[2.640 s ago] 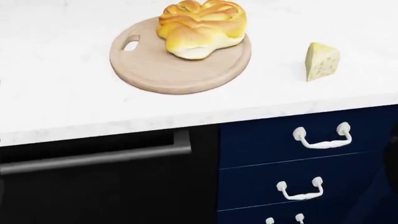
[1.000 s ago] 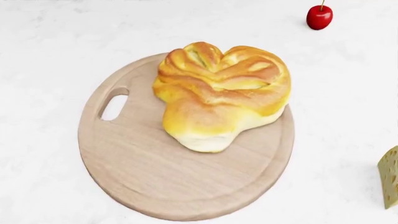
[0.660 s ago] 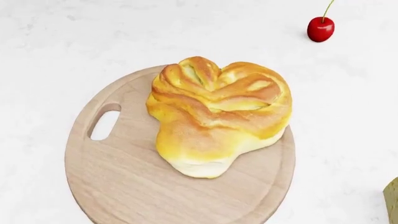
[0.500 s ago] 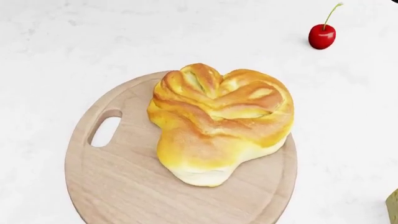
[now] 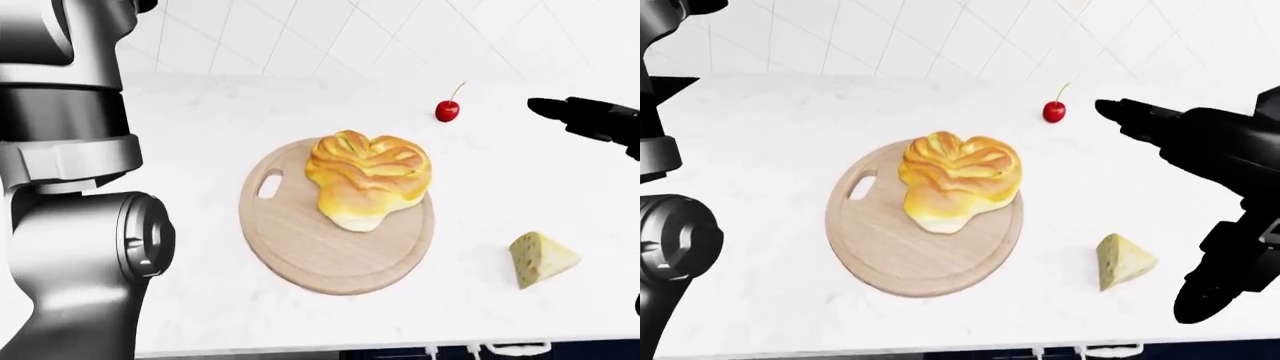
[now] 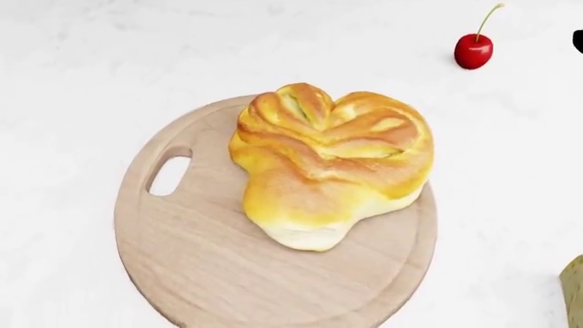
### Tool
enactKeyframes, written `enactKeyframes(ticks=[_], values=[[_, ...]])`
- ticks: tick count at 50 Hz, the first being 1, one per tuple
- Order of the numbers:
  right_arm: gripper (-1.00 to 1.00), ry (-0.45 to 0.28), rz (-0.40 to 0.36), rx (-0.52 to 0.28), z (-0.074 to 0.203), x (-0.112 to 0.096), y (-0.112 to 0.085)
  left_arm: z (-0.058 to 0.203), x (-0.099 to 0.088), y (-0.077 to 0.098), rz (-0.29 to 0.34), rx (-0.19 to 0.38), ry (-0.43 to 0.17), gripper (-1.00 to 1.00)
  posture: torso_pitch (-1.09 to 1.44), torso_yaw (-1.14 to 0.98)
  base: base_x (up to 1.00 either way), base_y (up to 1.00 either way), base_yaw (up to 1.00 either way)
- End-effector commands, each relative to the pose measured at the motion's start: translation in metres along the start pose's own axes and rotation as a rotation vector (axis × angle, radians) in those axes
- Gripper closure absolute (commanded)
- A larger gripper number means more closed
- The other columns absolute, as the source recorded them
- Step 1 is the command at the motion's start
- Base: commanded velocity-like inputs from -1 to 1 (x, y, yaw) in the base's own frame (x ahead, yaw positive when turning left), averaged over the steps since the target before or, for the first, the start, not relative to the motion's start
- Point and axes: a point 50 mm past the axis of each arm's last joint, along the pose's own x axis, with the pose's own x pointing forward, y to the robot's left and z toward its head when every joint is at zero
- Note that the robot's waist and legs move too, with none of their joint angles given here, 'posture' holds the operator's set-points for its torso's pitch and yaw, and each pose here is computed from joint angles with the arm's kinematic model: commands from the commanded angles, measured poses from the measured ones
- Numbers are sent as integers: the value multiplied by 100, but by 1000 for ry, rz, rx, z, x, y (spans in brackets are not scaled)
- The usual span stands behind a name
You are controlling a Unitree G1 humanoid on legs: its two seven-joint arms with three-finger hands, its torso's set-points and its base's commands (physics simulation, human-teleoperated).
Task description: Pick up the wedge of cheese and place it on the slice of bread to prepare a simple cheese on bread dish.
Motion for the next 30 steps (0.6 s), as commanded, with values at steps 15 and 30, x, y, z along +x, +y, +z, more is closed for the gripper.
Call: enactKeyframes(ticks=[15,30], values=[[-100,47,-5,-14,-9,2,19,18,-5,1,2,-8,-91,-100,0,0,0,0,0],[-100,76,-5,6,-20,-5,32,16,-5,-1,0,-10,-89,-100,0,0,0,0,0]])
